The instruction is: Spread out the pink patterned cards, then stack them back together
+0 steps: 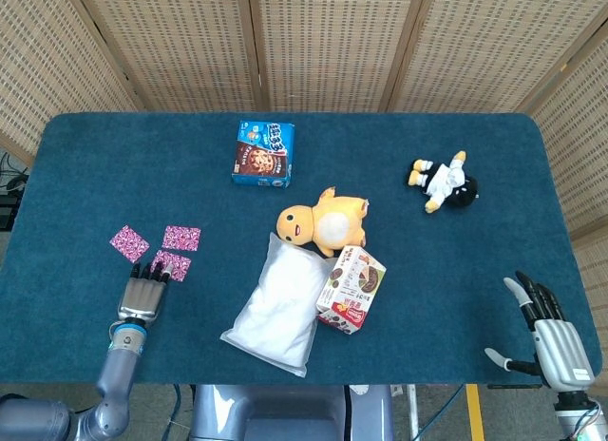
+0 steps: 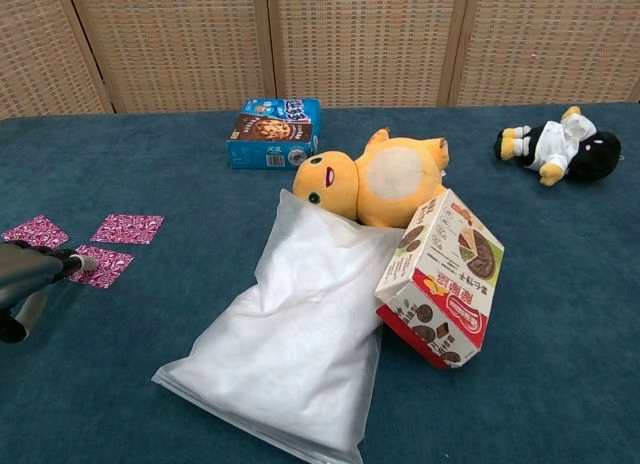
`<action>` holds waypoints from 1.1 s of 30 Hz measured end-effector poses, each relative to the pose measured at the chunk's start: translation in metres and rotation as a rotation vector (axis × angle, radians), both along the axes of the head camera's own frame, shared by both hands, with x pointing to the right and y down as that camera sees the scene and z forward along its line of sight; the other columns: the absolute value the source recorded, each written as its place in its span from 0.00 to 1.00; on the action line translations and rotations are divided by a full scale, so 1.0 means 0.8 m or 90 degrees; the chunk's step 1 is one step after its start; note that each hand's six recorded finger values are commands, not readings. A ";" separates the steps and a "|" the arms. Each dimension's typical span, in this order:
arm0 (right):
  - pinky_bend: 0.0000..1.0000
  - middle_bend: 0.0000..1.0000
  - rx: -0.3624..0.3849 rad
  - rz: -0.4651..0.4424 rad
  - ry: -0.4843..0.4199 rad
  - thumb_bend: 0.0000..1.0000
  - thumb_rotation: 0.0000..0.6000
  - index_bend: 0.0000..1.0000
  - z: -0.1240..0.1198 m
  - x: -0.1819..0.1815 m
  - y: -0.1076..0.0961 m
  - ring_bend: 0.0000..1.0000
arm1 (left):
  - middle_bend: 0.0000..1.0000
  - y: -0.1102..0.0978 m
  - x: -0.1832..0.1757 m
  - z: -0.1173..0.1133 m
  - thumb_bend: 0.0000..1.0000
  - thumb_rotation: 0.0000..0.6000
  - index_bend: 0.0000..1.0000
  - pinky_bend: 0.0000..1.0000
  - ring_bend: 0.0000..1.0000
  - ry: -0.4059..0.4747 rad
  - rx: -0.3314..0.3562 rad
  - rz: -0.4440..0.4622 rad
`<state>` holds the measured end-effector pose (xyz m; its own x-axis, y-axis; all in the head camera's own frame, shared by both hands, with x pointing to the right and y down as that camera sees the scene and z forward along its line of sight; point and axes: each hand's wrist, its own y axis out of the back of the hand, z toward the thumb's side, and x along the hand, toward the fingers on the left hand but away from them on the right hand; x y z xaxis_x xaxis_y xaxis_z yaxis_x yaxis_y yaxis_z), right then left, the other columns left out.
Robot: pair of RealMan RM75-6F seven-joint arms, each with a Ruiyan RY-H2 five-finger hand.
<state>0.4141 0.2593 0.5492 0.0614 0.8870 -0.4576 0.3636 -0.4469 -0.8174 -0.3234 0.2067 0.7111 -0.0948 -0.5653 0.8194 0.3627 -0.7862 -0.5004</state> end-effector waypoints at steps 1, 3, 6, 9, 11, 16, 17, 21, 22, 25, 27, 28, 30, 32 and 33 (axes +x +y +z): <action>0.00 0.00 0.001 0.000 0.000 0.11 1.00 0.04 0.000 0.000 0.000 0.00 | 0.00 -0.001 -0.001 -0.001 0.85 1.00 0.02 0.00 0.00 0.001 0.002 -0.002; 0.00 0.00 0.001 0.001 -0.001 0.10 1.00 0.04 0.000 0.000 0.000 0.00 | 0.00 -0.003 -0.002 -0.005 0.85 1.00 0.02 0.00 0.00 0.005 0.007 -0.003; 0.00 0.00 0.001 0.002 0.000 0.11 1.00 0.04 0.000 0.001 0.000 0.00 | 0.00 -0.009 -0.003 -0.012 0.85 1.00 0.02 0.00 0.00 0.014 0.016 -0.008; 0.00 0.00 0.001 0.000 0.000 0.10 1.00 0.04 0.000 0.000 0.000 0.00 | 0.00 -0.018 -0.004 -0.023 0.85 1.00 0.02 0.00 0.00 0.024 0.029 -0.018; 0.00 0.00 0.001 0.000 0.001 0.10 1.00 0.04 0.000 0.000 0.000 0.00 | 0.00 -0.028 -0.003 -0.032 0.84 1.00 0.02 0.00 0.00 0.035 0.042 -0.028; 0.00 0.00 0.002 0.003 0.001 0.11 1.00 0.04 0.000 0.002 -0.001 0.00 | 0.00 -0.049 0.002 -0.058 0.61 1.00 0.02 0.00 0.00 0.083 0.076 -0.065; 0.00 0.00 0.002 0.004 0.002 0.10 1.00 0.04 0.000 0.002 -0.001 0.00 | 0.00 -0.052 0.002 -0.063 0.55 1.00 0.01 0.00 0.00 0.094 0.083 -0.072; 0.00 0.00 0.004 0.006 0.003 0.10 1.00 0.04 -0.002 0.004 -0.002 0.00 | 0.00 -0.059 0.001 -0.084 0.40 1.00 0.01 0.00 0.00 0.131 0.114 -0.085; 0.00 0.00 0.005 0.008 0.004 0.10 1.00 0.04 -0.002 0.005 -0.002 0.00 | 0.00 -0.059 0.000 -0.089 0.38 1.00 0.01 0.00 0.00 0.142 0.123 -0.088; 0.00 0.00 0.007 0.009 0.006 0.11 1.00 0.04 -0.003 0.006 -0.002 0.00 | 0.00 -0.055 -0.006 -0.102 0.29 1.00 0.00 0.00 0.00 0.165 0.146 -0.090; 0.00 0.00 0.007 0.009 0.007 0.11 1.00 0.04 -0.003 0.006 -0.002 0.00 | 0.00 -0.050 -0.011 -0.109 0.22 1.00 0.00 0.00 0.00 0.177 0.161 -0.092; 0.00 0.00 0.008 0.009 0.009 0.11 1.00 0.04 -0.003 0.006 -0.002 0.00 | 0.00 -0.047 -0.015 -0.114 0.20 1.00 0.00 0.00 0.00 0.186 0.171 -0.096; 0.00 0.00 0.008 0.008 0.011 0.11 1.00 0.04 -0.004 0.006 -0.002 0.00 | 0.00 -0.039 -0.022 -0.120 0.18 1.00 0.00 0.00 0.00 0.198 0.182 -0.104; 0.00 0.00 0.009 0.007 0.013 0.11 1.00 0.04 -0.004 0.006 -0.002 0.00 | 0.00 -0.029 -0.031 -0.126 0.18 1.00 0.00 0.00 0.00 0.209 0.192 -0.115; 0.00 0.00 0.009 0.008 0.014 0.11 1.00 0.04 -0.004 0.006 -0.002 0.00 | 0.00 -0.024 -0.035 -0.129 0.18 1.00 0.00 0.00 0.00 0.214 0.197 -0.121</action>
